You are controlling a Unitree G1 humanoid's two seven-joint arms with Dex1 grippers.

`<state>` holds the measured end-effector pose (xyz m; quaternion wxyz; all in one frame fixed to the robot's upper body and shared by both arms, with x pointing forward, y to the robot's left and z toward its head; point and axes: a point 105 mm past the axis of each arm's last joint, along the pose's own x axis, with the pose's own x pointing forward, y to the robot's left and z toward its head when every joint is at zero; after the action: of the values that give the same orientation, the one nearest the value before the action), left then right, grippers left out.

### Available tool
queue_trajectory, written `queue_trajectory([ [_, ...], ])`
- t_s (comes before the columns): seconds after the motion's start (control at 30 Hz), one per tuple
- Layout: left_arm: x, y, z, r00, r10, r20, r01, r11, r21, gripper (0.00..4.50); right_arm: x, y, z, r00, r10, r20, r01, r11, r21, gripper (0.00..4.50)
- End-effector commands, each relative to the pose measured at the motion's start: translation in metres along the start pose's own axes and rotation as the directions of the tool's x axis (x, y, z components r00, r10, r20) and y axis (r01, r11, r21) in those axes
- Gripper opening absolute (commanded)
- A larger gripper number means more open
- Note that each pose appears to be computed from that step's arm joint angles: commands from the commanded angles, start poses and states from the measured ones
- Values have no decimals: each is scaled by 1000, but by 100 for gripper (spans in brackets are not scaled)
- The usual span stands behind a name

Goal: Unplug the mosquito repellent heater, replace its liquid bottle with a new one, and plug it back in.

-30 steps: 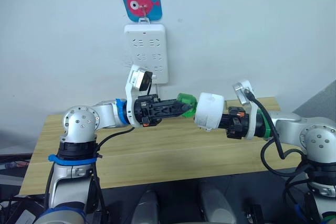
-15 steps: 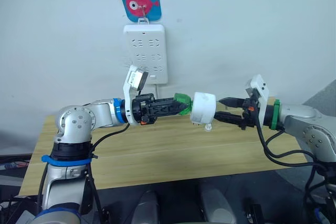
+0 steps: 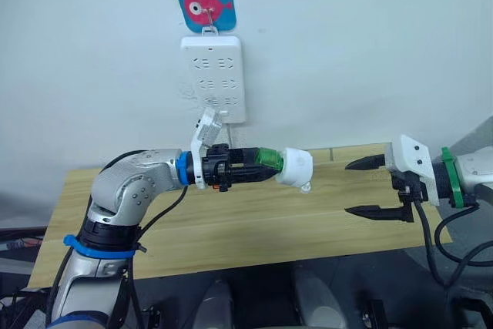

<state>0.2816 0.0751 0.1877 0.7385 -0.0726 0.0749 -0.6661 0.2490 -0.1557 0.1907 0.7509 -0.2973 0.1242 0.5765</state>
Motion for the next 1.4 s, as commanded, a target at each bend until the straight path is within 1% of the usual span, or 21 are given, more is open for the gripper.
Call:
queue_trajectory([
  [0.03,1,-4,-4,999,-27,-27,30,995,96,232,4,-6,25,996,-77,52,81,992,-98,450],
  [0.13,1,-1,-6,999,-13,-30,17,991,135,232,9,-7,31,994,-96,57,101,990,-97,450],
  [0.33,6,6,0,1000,18,16,-20,984,174,232,23,1,42,995,-75,64,82,991,-109,450],
  [0.47,9,6,0,1000,10,21,-14,983,182,232,32,-4,41,991,-120,53,126,983,-134,450],
  [0.6,10,5,-1,1000,2,14,-5,981,193,232,40,-12,40,984,-175,32,178,965,-191,450],
  [0.83,13,4,-2,1000,-3,17,0,981,195,232,49,-15,41,985,-174,17,173,954,-245,450],
  [1.0,14,3,-2,1000,-5,16,2,980,199,232,56,-12,45,989,-143,29,146,955,-257,450],
  [1.03,14,3,-2,1000,-5,17,1,980,200,232,56,-12,45,990,-135,30,138,956,-259,416],
  [1.07,14,3,-2,1000,-4,18,1,980,201,232,57,-11,46,991,-130,31,134,957,-259,396],
  [1.17,15,3,-2,1000,-5,19,1,980,201,232,58,-11,47,992,-120,34,125,956,-264,296],
  [1.3,16,3,-2,1000,-9,20,5,981,196,232,59,-12,47,992,-122,35,127,952,-279,293],
  [1.4,15,4,-7,1000,7,-19,-4,984,181,232,58,-16,49,989,-140,41,146,943,-298,293],
])
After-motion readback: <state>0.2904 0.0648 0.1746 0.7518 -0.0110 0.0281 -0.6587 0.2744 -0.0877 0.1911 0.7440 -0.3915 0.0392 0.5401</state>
